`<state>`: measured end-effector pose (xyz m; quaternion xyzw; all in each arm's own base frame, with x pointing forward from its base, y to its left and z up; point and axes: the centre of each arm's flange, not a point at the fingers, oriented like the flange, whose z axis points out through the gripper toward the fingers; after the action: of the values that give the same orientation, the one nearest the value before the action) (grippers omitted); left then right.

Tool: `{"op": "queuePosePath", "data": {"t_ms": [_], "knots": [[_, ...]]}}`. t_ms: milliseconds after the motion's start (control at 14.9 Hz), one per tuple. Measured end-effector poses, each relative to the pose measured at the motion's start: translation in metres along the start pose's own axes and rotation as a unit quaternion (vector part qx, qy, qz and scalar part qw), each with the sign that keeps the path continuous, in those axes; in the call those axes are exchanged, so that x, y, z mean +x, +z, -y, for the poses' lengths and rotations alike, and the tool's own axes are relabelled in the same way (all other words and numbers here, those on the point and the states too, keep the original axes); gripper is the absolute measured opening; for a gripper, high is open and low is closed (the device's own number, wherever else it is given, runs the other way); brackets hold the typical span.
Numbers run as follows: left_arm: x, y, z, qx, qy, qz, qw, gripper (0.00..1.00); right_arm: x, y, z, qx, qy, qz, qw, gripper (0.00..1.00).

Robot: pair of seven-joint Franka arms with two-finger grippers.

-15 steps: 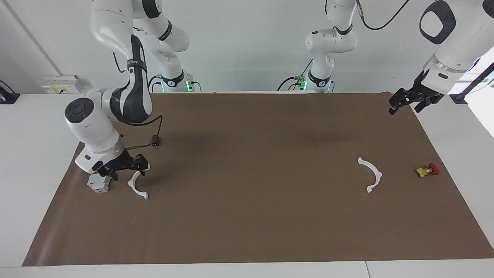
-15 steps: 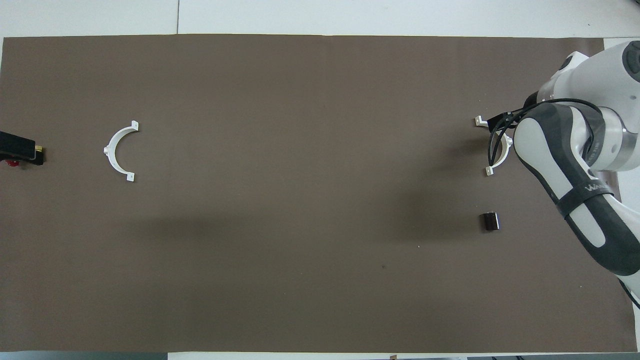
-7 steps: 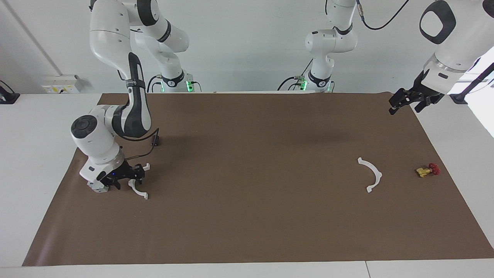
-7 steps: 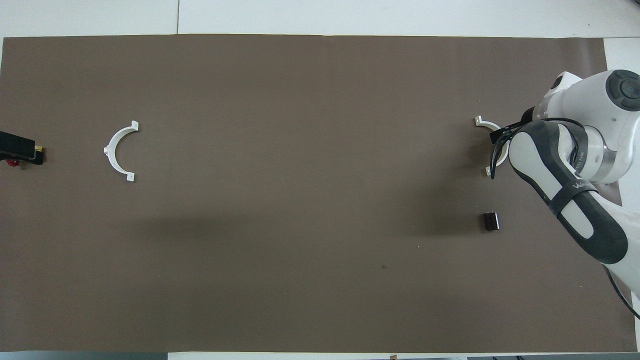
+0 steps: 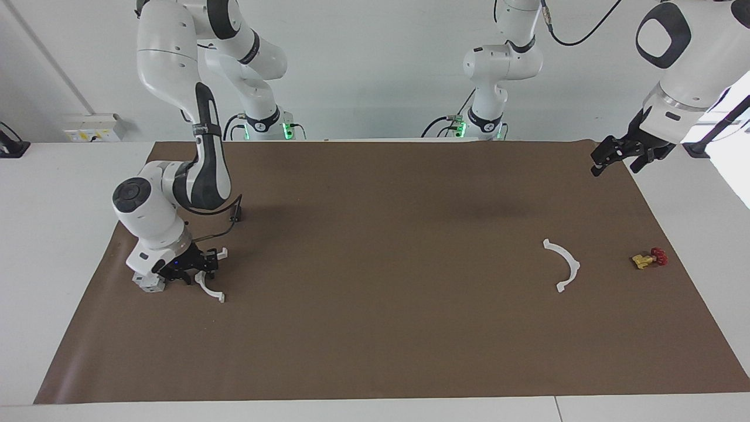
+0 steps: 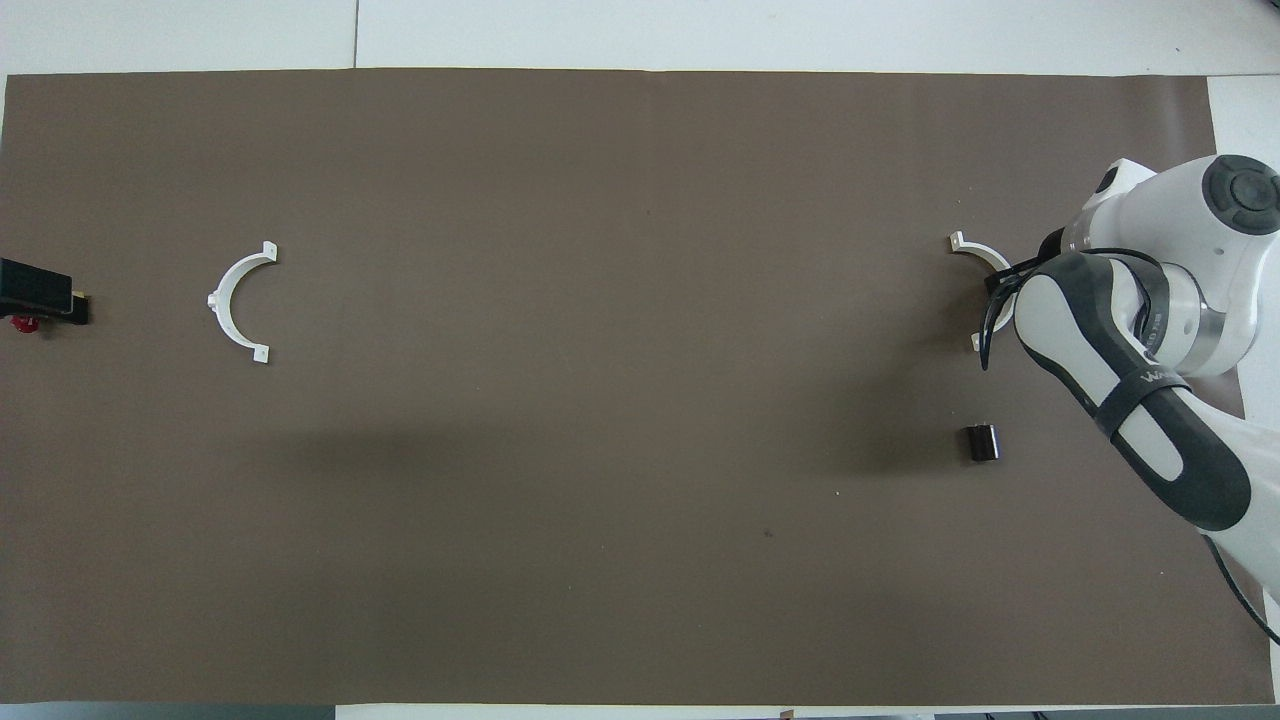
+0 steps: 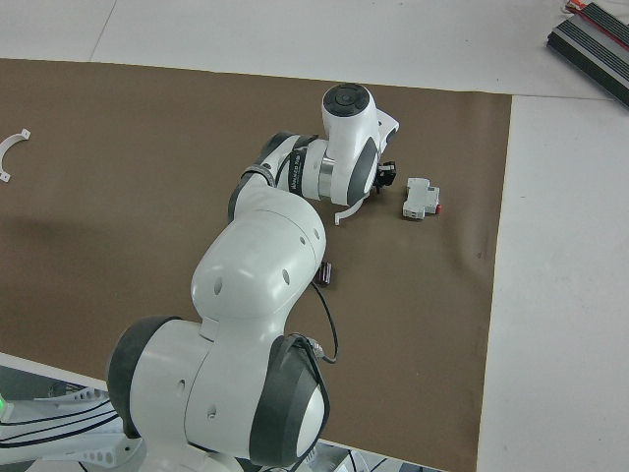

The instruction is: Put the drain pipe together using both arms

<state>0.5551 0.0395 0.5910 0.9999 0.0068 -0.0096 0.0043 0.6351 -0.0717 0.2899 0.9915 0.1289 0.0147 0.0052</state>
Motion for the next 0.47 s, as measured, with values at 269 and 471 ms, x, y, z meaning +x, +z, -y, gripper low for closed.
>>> {"op": "queuePosePath", "data": {"t_ms": [269,471], "knots": [[0.0,0.0,0.0,0.0,0.0,-0.001,1.0,1.0,-0.002,-0.001,0.002,0.0,-0.001,0.0,1.0,0.21],[0.0,-0.001,0.0,0.0,0.0,-0.002,1.0,1.0,0.011,-0.016,0.015,0.002,-0.012,-0.008,1.0,0.21]]}}
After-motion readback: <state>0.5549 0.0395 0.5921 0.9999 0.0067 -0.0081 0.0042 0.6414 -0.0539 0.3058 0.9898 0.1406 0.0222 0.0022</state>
